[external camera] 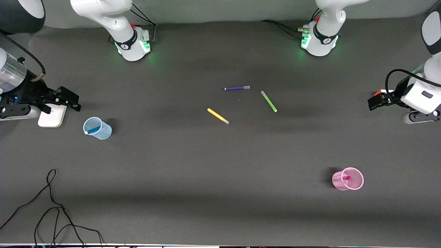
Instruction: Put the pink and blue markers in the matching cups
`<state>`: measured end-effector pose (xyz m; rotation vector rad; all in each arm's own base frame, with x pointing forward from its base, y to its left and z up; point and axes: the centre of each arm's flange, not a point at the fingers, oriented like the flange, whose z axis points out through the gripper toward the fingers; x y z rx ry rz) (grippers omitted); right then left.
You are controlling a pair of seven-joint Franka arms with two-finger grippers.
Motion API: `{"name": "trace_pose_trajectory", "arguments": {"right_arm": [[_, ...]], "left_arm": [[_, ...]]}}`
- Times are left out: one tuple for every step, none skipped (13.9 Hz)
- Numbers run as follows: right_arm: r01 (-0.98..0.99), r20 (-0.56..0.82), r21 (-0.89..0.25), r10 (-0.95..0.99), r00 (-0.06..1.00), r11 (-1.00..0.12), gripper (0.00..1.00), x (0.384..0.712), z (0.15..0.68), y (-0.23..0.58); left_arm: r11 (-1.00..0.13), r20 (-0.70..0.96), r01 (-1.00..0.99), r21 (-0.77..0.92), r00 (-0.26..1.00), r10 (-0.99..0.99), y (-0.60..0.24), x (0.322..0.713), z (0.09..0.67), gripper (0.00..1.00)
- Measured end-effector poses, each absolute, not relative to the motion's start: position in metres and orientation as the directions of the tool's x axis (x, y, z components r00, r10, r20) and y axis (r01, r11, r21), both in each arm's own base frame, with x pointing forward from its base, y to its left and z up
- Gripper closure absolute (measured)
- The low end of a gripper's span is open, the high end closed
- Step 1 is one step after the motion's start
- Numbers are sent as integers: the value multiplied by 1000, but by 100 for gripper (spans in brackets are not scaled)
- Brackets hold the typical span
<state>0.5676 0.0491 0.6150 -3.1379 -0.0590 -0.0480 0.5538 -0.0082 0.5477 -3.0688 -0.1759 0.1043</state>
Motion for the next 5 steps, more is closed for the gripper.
{"name": "trace_pose_trajectory", "arguments": {"right_arm": [[38,30,-2,38,999,-999,0,568,615,49],[38,29,-2,38,999,-999,0,568,614,49],[38,27,-2,38,999,-999,0,568,613,49],[38,23,-2,38,999,-999,0,569,611,49],[37,18,-1,37,999,-999,0,570,608,49]], "left_arm": [[-991,-58,111,-68,992,115,-8,554,552,0],[-992,-60,110,-65,992,114,-8,554,556,0],[-992,-72,110,-60,991,114,-9,553,562,0],[-992,-84,110,-56,990,114,-9,551,567,0],[-992,-91,110,-55,989,114,-9,550,572,0]]}}
